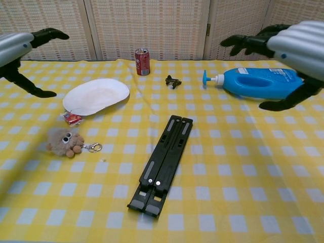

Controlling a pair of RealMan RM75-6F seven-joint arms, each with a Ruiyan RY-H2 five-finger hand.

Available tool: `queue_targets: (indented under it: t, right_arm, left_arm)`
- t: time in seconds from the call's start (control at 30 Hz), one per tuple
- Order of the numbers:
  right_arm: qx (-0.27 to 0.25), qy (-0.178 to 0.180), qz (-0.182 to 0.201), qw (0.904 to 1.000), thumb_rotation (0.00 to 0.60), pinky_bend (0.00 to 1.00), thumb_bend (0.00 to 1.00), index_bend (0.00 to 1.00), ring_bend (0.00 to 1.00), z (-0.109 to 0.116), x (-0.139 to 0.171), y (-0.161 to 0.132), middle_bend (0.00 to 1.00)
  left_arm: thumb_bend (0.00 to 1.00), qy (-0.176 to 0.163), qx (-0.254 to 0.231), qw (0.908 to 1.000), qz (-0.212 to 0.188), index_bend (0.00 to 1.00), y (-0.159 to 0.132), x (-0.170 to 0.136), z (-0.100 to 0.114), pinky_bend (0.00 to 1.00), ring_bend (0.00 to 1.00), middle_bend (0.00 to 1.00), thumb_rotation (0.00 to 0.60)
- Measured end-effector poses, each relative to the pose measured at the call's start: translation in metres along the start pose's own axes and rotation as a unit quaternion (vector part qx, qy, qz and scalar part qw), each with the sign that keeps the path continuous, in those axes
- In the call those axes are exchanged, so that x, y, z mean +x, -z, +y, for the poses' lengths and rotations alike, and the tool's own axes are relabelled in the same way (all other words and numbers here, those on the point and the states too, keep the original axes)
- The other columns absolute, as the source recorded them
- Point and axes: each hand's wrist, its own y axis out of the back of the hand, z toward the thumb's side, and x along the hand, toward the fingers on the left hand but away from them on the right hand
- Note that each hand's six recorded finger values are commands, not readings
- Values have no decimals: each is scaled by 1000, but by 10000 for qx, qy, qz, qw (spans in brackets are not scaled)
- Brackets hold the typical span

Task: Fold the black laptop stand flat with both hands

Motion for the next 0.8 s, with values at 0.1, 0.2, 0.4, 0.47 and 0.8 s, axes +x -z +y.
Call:
queue_targets:
  t: [0.1,0.2,0.4,0.47,0.8]
  right_arm:
    - [-5,-41,-572,9984,600,129,240,47,206,6,27,34,180]
    - [-124,-88,-1022,9947,600,127,240,25,151,9,50,60,117]
    - [-676,-291,-1729,9822,600,73,240,0,79,6,93,92,51]
    - [-830,-347,-1979,9761,600,51,240,0,71,4,112,103,41]
    - [-981,-194,-2654,9589,600,38,240,0,71,1,164,126,39]
  left_arm:
    - [192,-38,60,9992,389,87,24,-21,11,0,0,29,600]
    - [192,-110,139,9973,713,88,45,-42,21,0,0,29,600]
    - [193,-225,177,9937,1083,87,67,-83,28,0,0,29,600]
    - [194,-266,169,9928,1157,87,71,-97,29,0,0,29,600]
    - [193,-362,144,9915,1238,78,68,-143,35,0,0,29,600]
